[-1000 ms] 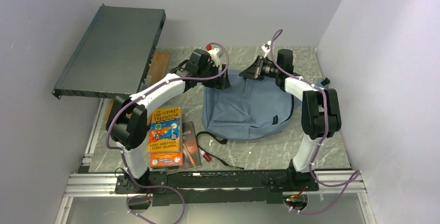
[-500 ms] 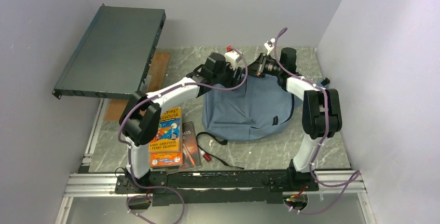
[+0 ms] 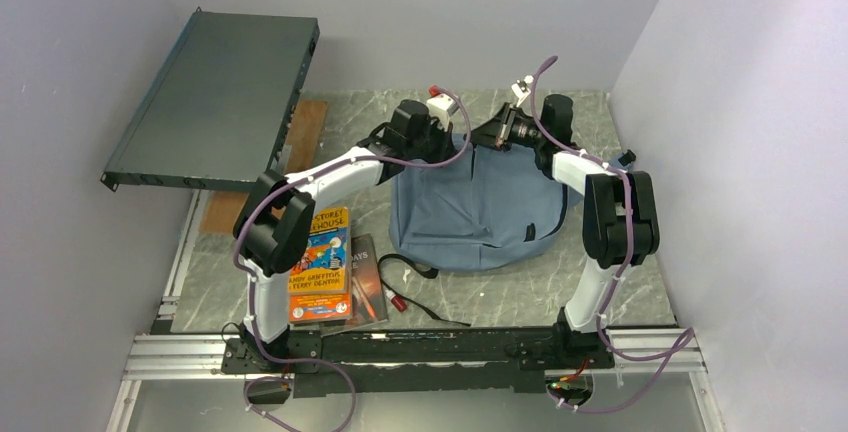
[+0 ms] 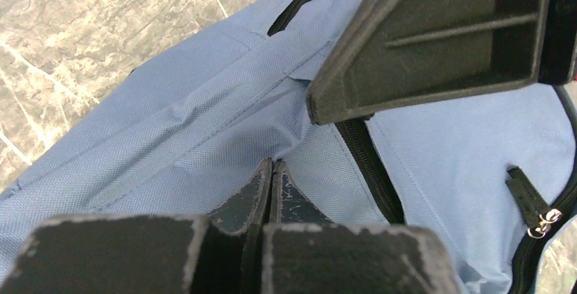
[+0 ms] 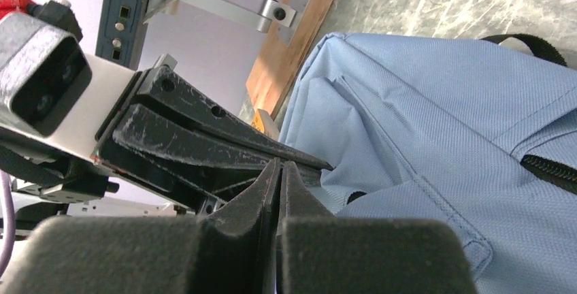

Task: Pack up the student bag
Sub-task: Unzip the student bag at the center of the board.

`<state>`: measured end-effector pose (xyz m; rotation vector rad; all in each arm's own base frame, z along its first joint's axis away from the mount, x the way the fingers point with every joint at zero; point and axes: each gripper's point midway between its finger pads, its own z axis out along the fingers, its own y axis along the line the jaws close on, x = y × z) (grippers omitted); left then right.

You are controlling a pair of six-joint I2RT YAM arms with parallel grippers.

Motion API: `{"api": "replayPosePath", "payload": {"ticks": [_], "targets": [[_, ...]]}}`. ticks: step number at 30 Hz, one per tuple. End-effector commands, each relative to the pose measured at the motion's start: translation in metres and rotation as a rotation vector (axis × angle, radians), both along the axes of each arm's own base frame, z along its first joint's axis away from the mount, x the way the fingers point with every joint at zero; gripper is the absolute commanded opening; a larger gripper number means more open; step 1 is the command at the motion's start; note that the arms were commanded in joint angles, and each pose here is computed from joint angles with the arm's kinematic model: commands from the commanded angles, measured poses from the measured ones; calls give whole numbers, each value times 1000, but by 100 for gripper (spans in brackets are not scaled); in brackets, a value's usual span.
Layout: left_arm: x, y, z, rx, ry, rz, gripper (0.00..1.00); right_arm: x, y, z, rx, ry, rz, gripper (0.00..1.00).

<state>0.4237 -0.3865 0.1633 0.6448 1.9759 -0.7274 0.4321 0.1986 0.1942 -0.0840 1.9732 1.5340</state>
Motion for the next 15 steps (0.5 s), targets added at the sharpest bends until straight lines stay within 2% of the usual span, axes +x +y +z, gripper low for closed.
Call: {"api": "replayPosePath", "payload": {"ticks": [1,8,15], "targets": [[16,-7,29,-132,-28,17,0,-9,4,27,6,-111,31,0],[29,9,34,-272,37,170,0,-29,13,-2,-107,-113,37,0],[48,20,43,-293,34,297,0,-69,22,-28,-223,-120,77,0]]}}
